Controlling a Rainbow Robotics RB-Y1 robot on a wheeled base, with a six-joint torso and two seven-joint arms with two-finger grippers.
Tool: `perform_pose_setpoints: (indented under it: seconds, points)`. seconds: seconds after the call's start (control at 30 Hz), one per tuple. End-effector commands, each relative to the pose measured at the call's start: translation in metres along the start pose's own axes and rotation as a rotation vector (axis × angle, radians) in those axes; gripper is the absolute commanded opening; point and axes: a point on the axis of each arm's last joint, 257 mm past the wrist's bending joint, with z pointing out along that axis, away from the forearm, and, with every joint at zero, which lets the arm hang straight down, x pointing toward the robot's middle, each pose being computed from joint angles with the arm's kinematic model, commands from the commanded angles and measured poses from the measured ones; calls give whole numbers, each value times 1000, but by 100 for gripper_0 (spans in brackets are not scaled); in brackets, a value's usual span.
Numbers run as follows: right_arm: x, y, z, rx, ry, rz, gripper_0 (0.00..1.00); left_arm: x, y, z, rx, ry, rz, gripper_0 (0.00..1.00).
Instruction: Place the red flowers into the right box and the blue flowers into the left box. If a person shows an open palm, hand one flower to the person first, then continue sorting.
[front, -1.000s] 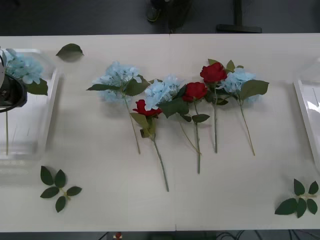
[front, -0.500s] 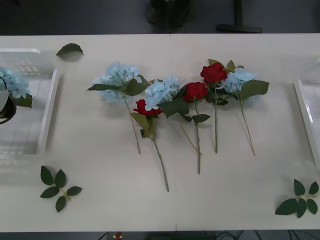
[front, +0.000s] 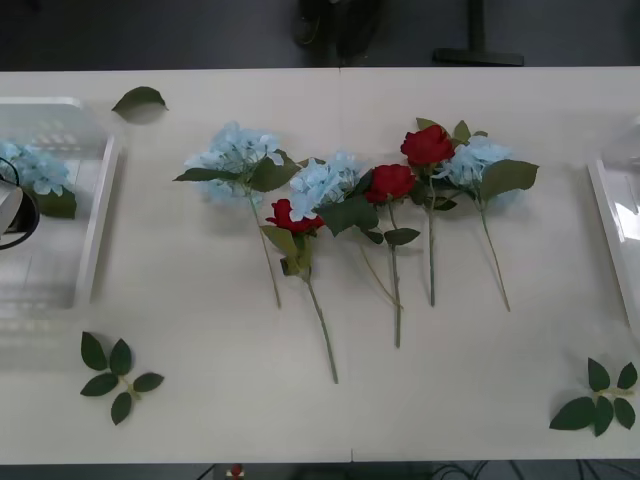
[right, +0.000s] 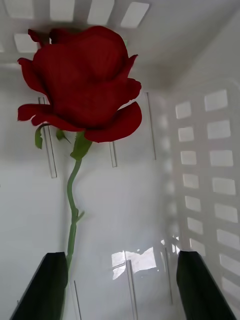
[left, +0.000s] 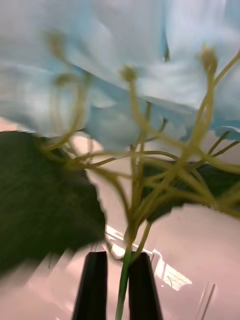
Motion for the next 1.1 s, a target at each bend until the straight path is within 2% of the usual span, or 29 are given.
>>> perform_pose_setpoints:
  seconds: [0.03,0.27,0.37,0.53,0.6,0.77,0.9,1.1]
  points:
    - [-29,-8,-14,1,-57,-32,81,-39,10,-15,-6,-66,-25,57]
    - [-33,11,-35,-144,-11,60,81,-37,4,-20,8,-52,-19,91]
    - [-35,31,-56,-266,24,98,81,-32,-7,-31,30,-11,-15,100]
    - [-50,77,-93,-480,28,140,81,-28,-31,-66,94,60,-22,100]
    - [-50,92,-104,-518,40,105,81,-25,-44,-81,149,95,-31,100]
    - [-38,128,-112,-482,85,13,81,-10,-82,-115,293,170,-35,100]
    - [-14,171,-112,-447,131,1,81,2,-122,-138,418,225,-82,100]
    - [24,226,-110,-443,208,21,81,16,-168,-148,508,249,-96,100]
